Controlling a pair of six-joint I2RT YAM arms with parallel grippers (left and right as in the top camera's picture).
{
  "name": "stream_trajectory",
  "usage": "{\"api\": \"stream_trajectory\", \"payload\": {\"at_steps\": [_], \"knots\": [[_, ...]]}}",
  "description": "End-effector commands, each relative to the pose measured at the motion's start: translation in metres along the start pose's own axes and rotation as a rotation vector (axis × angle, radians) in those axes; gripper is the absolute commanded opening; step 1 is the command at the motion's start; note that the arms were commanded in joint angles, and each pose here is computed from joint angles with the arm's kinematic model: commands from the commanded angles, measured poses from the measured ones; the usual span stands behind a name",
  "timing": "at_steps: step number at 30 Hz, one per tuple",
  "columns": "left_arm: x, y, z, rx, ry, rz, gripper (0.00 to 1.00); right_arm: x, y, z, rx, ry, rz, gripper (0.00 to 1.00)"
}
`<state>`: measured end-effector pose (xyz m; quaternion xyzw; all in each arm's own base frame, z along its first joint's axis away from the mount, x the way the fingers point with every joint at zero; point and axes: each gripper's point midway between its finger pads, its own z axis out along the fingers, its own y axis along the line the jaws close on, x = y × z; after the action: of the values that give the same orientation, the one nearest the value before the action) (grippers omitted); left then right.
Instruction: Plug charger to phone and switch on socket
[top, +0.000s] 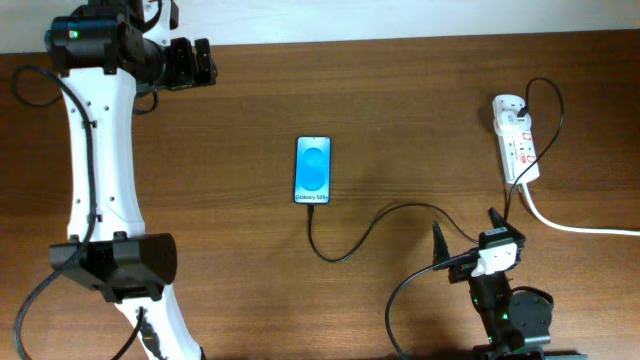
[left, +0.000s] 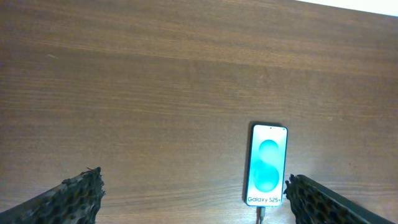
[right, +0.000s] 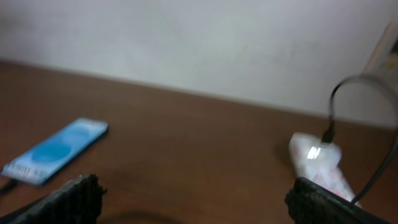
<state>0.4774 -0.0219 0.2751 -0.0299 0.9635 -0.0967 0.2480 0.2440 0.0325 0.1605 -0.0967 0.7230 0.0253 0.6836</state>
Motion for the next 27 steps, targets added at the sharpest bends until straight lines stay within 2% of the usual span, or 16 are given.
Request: {"api": "stream_trajectory", "payload": {"at_steps": [1, 19, 24, 27], "knots": [[0.0, 0.003, 0.003, -0.009, 0.003, 0.002, 0.99, 0.001, 0.007, 0.0, -0.036, -0.002, 0.007, 0.98], [0.001, 0.003, 0.003, -0.009, 0.008, 0.001, 0.99, 0.001, 0.007, 0.0, -0.036, -0.003, 0.007, 0.98], [0.01, 0.007, -0.014, -0.042, -0.01, 0.003, 0.99, 0.001, 0.007, 0.0, -0.036, -0.003, 0.007, 0.98], [0.019, 0.008, -0.023, -0.04, -0.134, 0.034, 0.99, 0.001, 0.007, 0.0, -0.036, -0.003, 0.007, 0.98]]}}
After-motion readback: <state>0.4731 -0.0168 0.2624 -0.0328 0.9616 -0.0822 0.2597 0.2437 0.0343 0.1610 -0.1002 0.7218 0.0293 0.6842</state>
